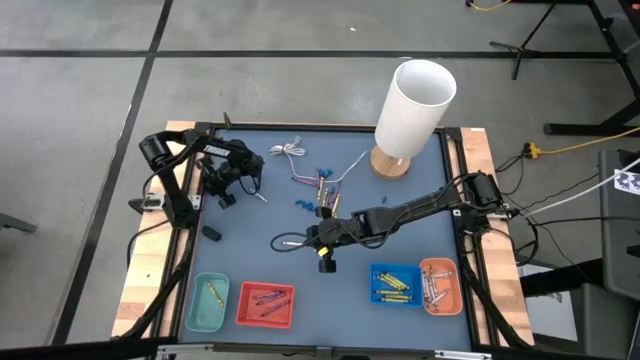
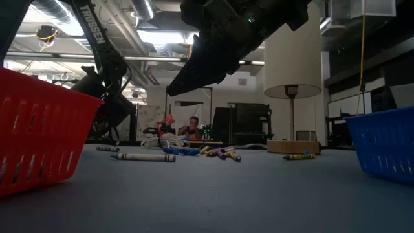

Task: Sort crayons
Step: Put the red crayon into the red basket

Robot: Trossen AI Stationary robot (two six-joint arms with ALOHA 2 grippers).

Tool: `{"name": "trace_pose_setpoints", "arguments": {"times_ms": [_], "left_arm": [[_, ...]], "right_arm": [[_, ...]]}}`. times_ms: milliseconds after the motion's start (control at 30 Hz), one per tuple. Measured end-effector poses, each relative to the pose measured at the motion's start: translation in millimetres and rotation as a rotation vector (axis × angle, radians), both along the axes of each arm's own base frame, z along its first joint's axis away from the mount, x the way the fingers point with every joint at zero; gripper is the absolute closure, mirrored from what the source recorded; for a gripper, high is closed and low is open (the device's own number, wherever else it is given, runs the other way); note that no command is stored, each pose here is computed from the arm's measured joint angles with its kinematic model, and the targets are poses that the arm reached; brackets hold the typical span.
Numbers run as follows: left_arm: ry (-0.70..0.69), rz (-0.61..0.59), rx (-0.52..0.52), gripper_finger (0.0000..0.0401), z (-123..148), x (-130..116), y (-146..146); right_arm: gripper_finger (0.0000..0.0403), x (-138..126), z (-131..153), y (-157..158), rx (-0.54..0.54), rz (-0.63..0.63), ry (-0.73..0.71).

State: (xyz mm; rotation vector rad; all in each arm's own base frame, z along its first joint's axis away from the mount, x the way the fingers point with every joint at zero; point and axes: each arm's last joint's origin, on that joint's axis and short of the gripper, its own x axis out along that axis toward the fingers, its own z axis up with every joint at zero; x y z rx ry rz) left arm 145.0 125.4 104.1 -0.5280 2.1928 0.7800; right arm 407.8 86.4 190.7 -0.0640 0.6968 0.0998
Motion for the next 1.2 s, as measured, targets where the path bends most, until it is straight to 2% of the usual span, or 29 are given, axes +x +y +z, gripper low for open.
{"name": "trace_pose_setpoints", "arguments": {"times_ms": [167,367,600,733,833,967,1200], "left_arm": [[-0.039,0.006,-0.030,0.0401,0,3,0],[-0.113,-0.042,-0.068,0.0401,6,18,1],[-0.188,-0.093,-0.023,0.0401,21,34,3],[-0.186,-0.097,-0.024,0.0401,30,37,3],[-0.153,-0.081,-0.040,0.0401,37,37,3],[-0.105,0.006,-0.051,0.0401,44,35,1],[-0.172,0.146,-0.174,0.0392,45,37,-5]], "right_arm": [[0.0400,0,0,0,0.000,0.000,0.000],[0.0400,0,0,0,0.000,0.000,0.000],[0.0400,0,0,0,0.000,0.000,0.000],[0.0400,0,0,0,0.000,0.000,0.000],[0.0400,0,0,0,0.000,0.000,0.001],[0.0400,0,0,0,-0.001,0.000,0.003],[0.0400,0,0,0,0.000,0.000,0.002]]}}
